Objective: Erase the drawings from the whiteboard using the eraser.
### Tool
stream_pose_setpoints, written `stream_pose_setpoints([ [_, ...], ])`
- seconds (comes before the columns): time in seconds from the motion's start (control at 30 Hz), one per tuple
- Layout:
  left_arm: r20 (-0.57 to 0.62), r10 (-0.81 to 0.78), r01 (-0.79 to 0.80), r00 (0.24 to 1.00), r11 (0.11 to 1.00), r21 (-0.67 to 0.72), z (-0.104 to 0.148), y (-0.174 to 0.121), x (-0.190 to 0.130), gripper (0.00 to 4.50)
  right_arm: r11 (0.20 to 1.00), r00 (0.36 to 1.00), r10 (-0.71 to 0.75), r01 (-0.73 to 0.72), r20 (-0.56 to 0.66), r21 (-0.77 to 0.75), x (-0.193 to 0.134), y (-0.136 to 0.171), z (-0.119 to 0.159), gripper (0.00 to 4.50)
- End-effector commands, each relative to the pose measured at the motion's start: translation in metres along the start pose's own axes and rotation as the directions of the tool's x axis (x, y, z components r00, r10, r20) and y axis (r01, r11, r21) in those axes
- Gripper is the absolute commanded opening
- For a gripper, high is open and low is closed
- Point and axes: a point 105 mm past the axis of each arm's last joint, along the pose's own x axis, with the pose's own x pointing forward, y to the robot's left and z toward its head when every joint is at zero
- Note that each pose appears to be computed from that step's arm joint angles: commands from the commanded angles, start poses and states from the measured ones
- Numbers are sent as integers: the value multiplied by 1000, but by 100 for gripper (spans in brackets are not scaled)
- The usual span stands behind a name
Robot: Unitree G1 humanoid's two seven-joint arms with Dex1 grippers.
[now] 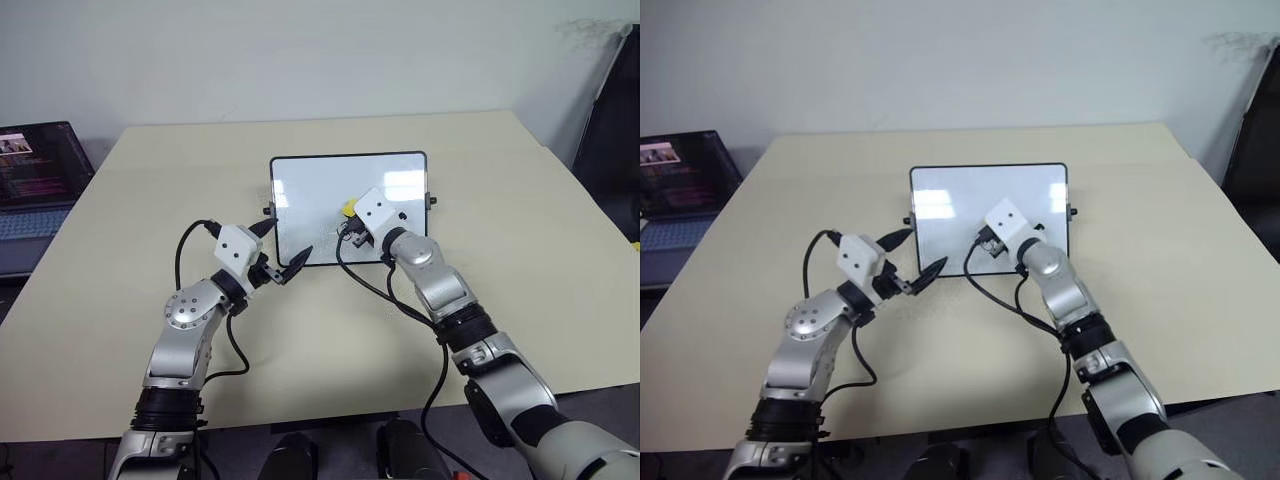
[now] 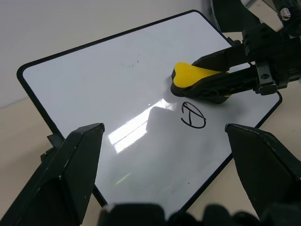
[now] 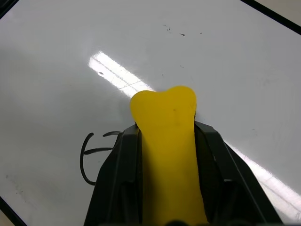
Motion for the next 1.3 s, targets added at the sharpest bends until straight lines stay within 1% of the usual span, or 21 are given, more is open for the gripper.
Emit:
stream_pose_setpoints([
  [0.03, 37, 12, -13, 999, 1000, 22, 10, 3, 1, 450, 1000, 1000, -11, 11, -9, -3, 4, -1, 3, 120],
  [0.33, 34, 13, -13, 999, 1000, 20, 9, 3, 0, 450, 1000, 1000, -21, 21, -10, 2, 2, -6, 1, 120],
  [0.47, 33, 8, -9, 999, 1000, 20, 9, 2, -1, 450, 999, 999, -32, 32, 3, 25, -5, -16, 9, 120],
  [0.6, 31, 3, -4, 1000, 1000, 21, 8, 1, -1, 450, 995, 998, -60, 58, 13, 79, -23, -38, 20, 120],
  [0.73, 30, -1, 1, 1000, 1000, 14, 7, -1, -1, 450, 989, 997, -74, 72, 15, 131, -49, -56, 30, 120],
  [0.8, 29, -4, 4, 1000, 1000, 12, 6, -2, -1, 450, 981, 997, -81, 81, -7, 178, -59, -58, 28, 120],
  [0.87, 28, -8, 7, 1000, 1000, 9, 6, -3, -2, 450, 965, 997, -70, 79, -44, 251, -67, -54, 21, 120],
  [0.93, 27, -18, 18, 999, 1000, 6, 5, -4, 0, 450, 916, 993, -23, 67, -115, 395, -81, -42, 0, 120],
  [1.0, 27, -24, 24, 999, 1000, 4, 5, -5, 1, 450, 883, 987, 12, 66, -163, 465, -89, -33, -13, 120],
  [1.1, 28, -33, 33, 999, 999, 3, 5, -5, 2, 450, 900, 978, 31, 61, -204, 431, -95, -25, -25, 120],
  [1.3, 36, -52, 52, 998, 999, 4, 7, -7, 7, 450, 895, 976, 13, 86, -218, 438, -95, -23, -28, 120],
])
